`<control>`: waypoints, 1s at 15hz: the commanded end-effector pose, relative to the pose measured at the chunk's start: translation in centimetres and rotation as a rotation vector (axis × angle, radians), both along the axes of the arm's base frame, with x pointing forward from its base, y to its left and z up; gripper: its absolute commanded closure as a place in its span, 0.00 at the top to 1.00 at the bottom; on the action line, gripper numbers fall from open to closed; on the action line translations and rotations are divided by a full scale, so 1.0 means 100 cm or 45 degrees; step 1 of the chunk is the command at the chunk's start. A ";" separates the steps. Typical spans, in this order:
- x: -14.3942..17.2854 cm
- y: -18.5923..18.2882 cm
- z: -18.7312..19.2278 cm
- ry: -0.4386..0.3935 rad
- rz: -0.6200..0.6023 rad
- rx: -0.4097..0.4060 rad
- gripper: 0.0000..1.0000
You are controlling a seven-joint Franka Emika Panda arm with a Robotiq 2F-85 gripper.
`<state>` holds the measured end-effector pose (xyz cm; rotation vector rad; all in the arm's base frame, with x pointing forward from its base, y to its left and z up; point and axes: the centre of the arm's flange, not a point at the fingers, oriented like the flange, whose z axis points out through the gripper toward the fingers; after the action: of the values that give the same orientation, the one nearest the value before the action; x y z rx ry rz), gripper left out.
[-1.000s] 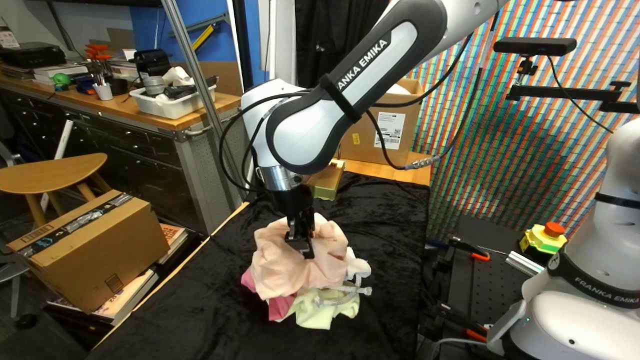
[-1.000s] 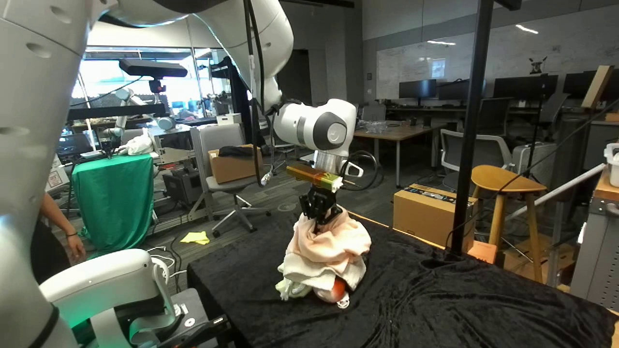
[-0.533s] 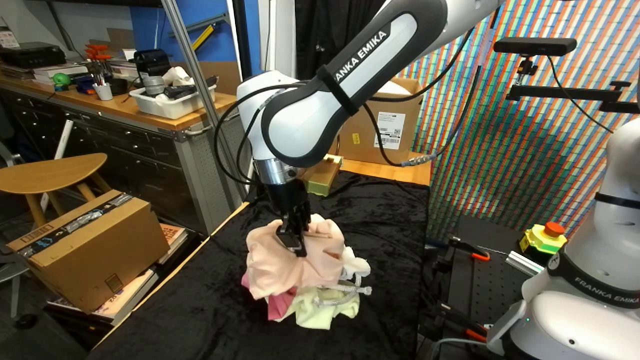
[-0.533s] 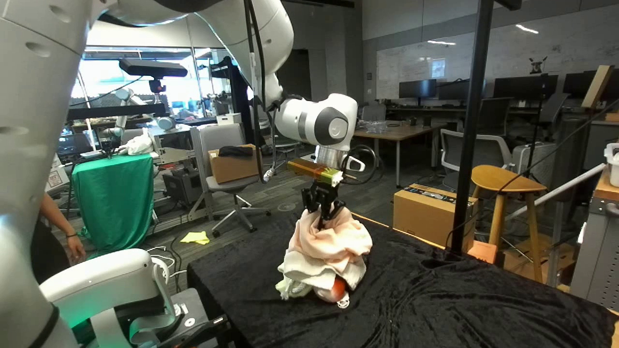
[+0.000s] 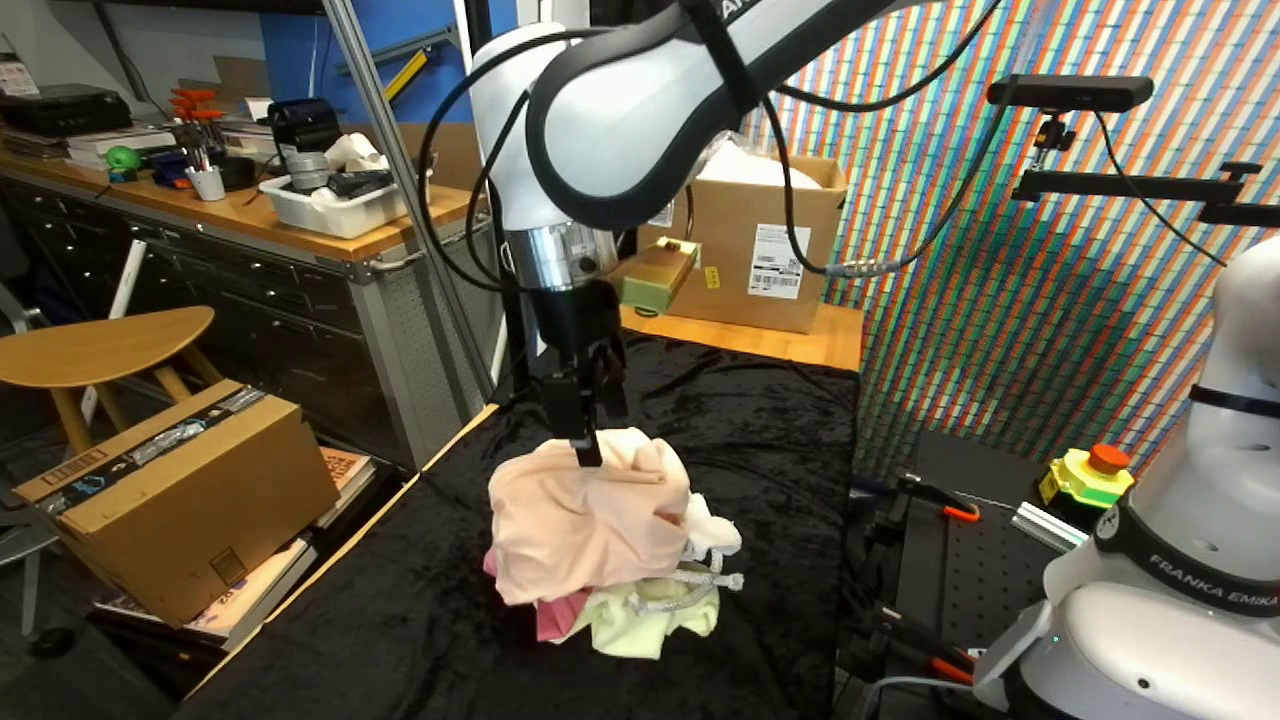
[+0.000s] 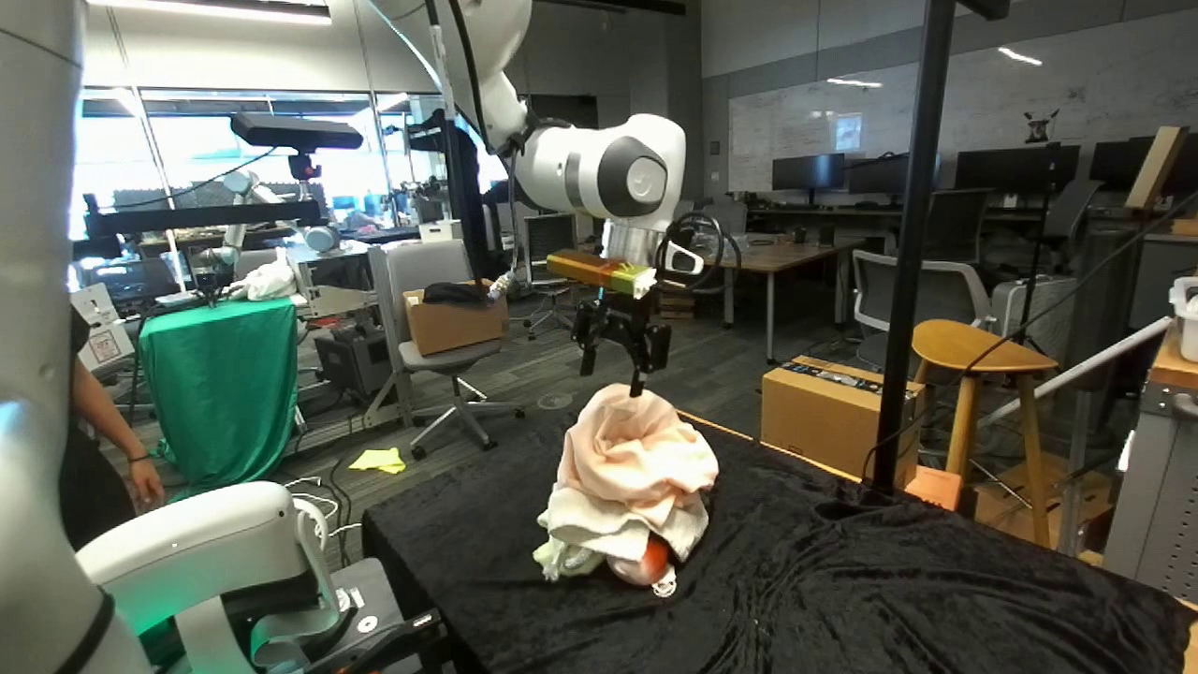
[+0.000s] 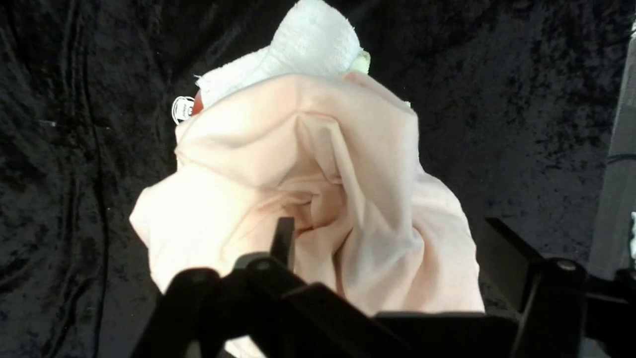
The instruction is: Put all the objects on the table grouped together.
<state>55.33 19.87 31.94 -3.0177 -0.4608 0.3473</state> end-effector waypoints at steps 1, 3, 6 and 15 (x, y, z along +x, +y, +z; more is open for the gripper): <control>-0.033 -0.010 0.053 0.010 -0.061 0.007 1.00; -0.052 -0.014 0.077 0.007 -0.087 0.029 1.00; -0.085 -0.021 0.108 -0.028 -0.127 0.083 1.00; -0.167 -0.054 0.141 -0.138 -0.257 0.205 1.00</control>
<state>42.57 16.24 45.46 -2.9276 -0.2415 0.2035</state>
